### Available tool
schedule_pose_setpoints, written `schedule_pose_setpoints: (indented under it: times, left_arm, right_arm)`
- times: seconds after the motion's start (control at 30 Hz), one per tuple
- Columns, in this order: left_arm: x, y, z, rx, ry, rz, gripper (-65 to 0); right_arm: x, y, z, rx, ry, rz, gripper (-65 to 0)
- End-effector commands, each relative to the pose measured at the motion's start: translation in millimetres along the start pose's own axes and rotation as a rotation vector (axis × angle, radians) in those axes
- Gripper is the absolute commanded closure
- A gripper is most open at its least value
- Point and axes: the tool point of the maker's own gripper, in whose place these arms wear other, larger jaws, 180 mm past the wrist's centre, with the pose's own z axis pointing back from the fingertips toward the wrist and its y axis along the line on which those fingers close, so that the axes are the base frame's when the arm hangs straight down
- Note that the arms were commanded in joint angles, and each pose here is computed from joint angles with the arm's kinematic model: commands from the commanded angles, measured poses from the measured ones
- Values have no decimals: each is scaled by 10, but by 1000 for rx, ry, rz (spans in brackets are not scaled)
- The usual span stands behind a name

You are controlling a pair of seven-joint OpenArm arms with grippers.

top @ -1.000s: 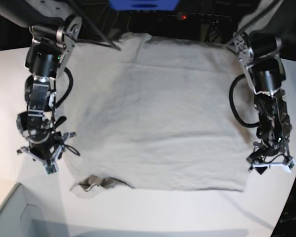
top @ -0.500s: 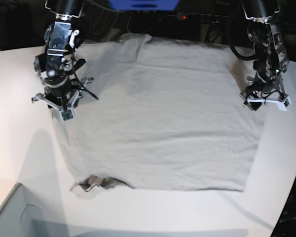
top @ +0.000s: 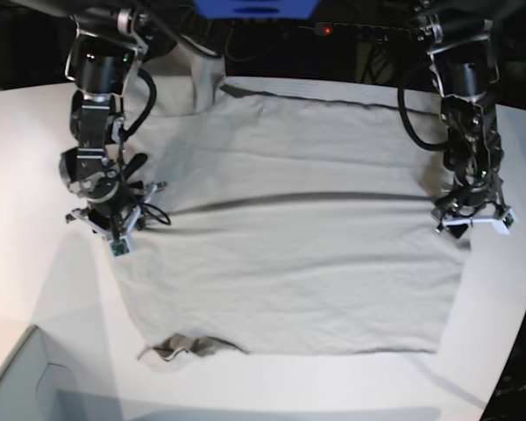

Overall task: Layout the t-shirt on the table in an organized manner, then fold the t-shirt properly
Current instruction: 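Grasp the shirt edge with both grippers and pull it taut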

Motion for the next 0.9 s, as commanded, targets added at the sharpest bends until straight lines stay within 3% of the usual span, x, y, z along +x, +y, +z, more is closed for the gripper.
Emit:
schedule_pose_setpoints:
  times: [0.0, 0.23, 0.53, 0.7, 0.87]
  left_arm:
    - [-260, -62, -18, -1, 116, -1, -433]
    - [-15, -412, -52, -73, 55, -57, -433]
    - [201, -367, 299, -126, -55, -102, -433]
    - [361, -7, 628, -91, -131, -81, -433]
    - [321, 352, 797, -34, -81, -73, -434]
  right_arm:
    - [-37, -80, -28, -17, 61, 29, -197]
    - [343, -359, -68, -60, 10, 43, -197]
    - [393, -375, 477, -170, -91, 89, -197]
    - [185, -137, 766, -174, -89, 83, -198]
    - [-57, 35, 966, -166, -58, 74, -198]
